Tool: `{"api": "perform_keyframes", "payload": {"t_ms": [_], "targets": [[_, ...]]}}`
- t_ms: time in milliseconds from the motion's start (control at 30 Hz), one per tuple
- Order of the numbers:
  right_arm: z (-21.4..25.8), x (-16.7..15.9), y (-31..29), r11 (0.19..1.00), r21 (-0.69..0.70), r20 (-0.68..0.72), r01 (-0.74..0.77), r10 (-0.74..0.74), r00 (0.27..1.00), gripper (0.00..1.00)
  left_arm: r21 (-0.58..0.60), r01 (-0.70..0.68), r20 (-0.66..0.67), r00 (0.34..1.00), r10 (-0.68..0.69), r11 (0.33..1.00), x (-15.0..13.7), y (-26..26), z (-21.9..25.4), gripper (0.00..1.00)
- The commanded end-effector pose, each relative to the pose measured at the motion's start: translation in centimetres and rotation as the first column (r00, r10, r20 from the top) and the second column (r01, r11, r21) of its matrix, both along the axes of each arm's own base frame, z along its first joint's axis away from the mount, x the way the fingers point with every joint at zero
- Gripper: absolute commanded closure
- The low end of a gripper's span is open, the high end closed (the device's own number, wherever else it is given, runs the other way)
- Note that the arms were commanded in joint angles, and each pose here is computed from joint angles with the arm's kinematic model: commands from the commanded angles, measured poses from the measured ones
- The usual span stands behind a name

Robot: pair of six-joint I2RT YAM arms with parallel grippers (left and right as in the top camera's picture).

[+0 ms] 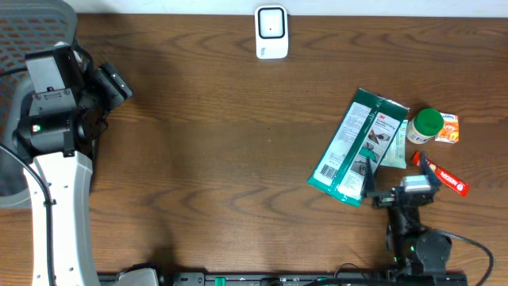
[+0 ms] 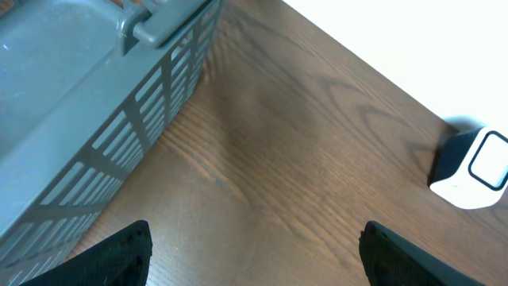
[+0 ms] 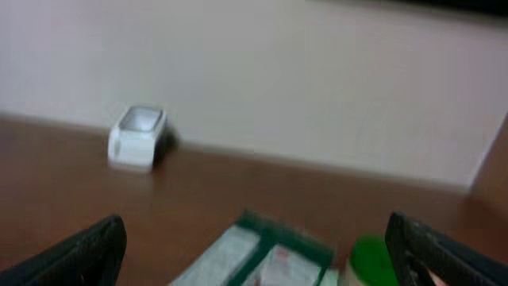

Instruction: Scan the item barcode

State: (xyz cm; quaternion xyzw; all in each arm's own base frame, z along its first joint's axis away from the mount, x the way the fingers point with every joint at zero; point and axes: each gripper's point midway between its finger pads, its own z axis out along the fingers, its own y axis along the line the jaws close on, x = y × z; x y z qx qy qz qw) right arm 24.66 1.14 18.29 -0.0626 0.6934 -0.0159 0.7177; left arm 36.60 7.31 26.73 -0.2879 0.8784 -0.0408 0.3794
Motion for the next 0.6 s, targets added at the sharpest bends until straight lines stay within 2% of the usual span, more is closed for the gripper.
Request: {"api": "perform_keyframes", "payload": {"t_ms": [0, 567], "targets": [[-2.31, -0.05, -0.01, 0.999, 0.031, -0.095, 0.007, -0.004, 0.996, 0.01, 0.008, -0.010, 0.000, 1.000, 0.010, 1.000, 0.14, 0.38, 0.03, 0.16], [-3.02, 0.02, -0.07, 0.999, 0.037, -0.125, 0.012, -0.007, 0.992, 0.01, 0.008, -0.010, 0.000, 1.000, 0.010, 1.000, 0.14, 0.38, 0.03, 0.16]]}}
